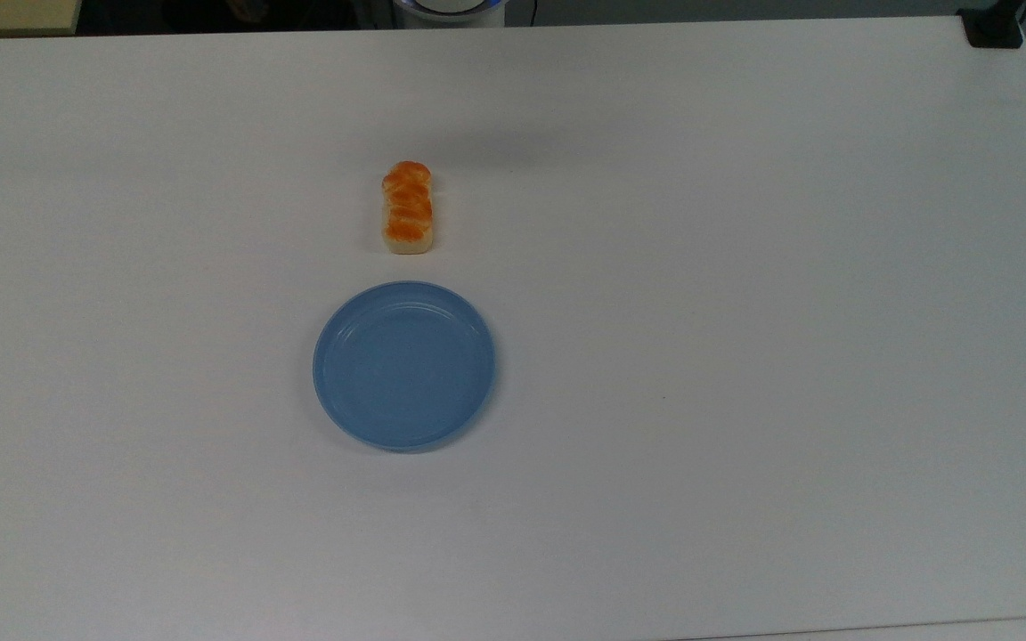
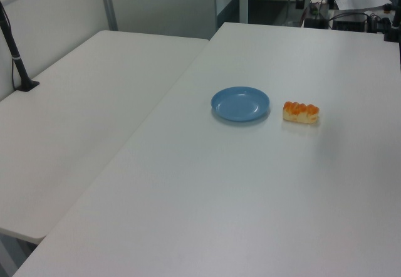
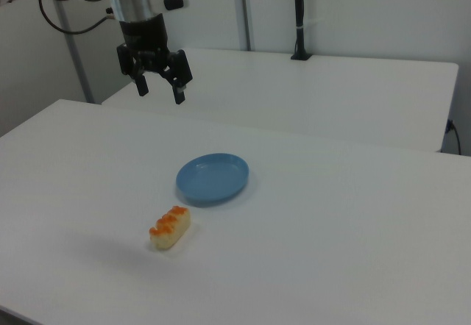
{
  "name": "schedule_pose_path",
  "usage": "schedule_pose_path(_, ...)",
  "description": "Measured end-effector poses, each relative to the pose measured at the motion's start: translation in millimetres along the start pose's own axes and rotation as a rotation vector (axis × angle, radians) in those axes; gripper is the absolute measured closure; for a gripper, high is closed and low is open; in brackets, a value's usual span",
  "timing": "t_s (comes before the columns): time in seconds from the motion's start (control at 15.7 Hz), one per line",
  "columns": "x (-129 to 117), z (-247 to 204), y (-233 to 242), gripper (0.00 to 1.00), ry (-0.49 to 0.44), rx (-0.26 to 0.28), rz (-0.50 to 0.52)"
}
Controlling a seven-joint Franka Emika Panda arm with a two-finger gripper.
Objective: Put the bread on a plate
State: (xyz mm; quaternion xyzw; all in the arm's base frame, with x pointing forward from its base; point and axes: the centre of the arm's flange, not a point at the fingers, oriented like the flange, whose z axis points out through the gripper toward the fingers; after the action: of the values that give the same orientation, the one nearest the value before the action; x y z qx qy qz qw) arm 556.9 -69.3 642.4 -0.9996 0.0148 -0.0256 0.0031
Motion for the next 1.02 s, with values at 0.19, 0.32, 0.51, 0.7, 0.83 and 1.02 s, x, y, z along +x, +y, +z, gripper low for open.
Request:
schedule_pose_path(0.19, 0.6, -0.1, 2.1, 0.00, 0.004, -0.001, 0.028)
schedule_pose_path(0.32, 0.6, -0.1, 2.1, 0.00, 0.004, -0.001, 0.031)
schedule_pose_path(0.51, 0.6, -0.1, 2.1, 0.00, 0.005, -0.001, 0.031)
schedule_pose_path(0.7, 0.5, -2.0, 2.1, 0.00, 0.008, -0.001, 0.031)
schedule_pose_path(0.83, 0.3, -3.4, 2.1, 0.00, 0.011, -0.001, 0.031)
schedule_pose_path(1.02, 0.0, -4.0, 2.1, 0.00, 0.012, -0.001, 0.031)
